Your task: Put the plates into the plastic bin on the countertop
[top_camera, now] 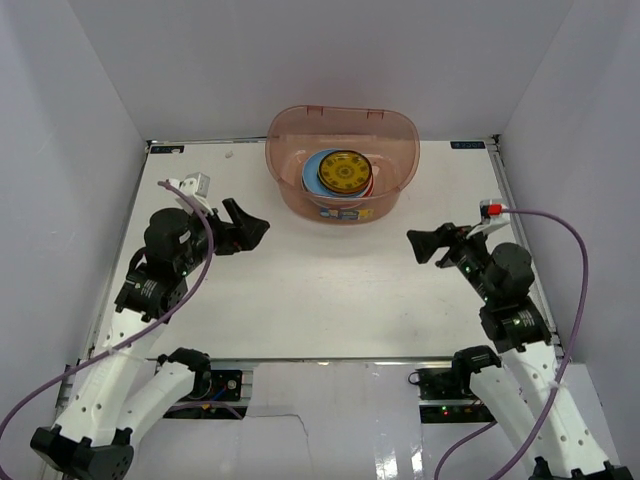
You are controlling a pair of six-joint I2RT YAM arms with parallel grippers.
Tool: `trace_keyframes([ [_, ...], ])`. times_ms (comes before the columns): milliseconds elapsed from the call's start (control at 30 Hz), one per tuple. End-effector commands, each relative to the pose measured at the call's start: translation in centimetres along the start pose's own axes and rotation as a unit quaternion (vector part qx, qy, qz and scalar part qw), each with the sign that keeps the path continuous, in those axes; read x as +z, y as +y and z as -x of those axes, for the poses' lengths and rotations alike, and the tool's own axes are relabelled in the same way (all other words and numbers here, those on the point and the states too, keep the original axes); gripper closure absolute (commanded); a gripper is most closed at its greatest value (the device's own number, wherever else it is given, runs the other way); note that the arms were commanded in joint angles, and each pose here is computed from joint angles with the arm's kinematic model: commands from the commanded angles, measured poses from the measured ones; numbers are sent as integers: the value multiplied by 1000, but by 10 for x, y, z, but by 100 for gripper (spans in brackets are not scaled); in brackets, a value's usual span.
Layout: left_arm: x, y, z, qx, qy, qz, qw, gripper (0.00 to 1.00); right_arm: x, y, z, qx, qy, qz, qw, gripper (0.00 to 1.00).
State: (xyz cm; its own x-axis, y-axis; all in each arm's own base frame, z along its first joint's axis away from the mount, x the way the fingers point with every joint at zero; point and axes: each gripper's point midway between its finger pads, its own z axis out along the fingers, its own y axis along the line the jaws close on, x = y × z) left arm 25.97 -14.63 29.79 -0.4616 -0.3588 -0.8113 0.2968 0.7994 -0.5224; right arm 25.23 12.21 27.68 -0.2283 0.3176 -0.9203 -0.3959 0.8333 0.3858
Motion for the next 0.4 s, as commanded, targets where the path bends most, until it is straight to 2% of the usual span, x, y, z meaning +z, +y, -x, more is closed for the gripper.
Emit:
trace_keyframes([
  [0,-11,3,-15,-4,7,-8,1000,2,-18,-21,-39,-1,30,-37,999,10],
  [167,-15,-1,-27,-11,18,-28,999,2,-26,-27,-71,15,54,-36,998,10],
  [367,-14,-4,-27,-1,12,-44,999,2,-22,-24,-56,2,49,-36,998,10],
])
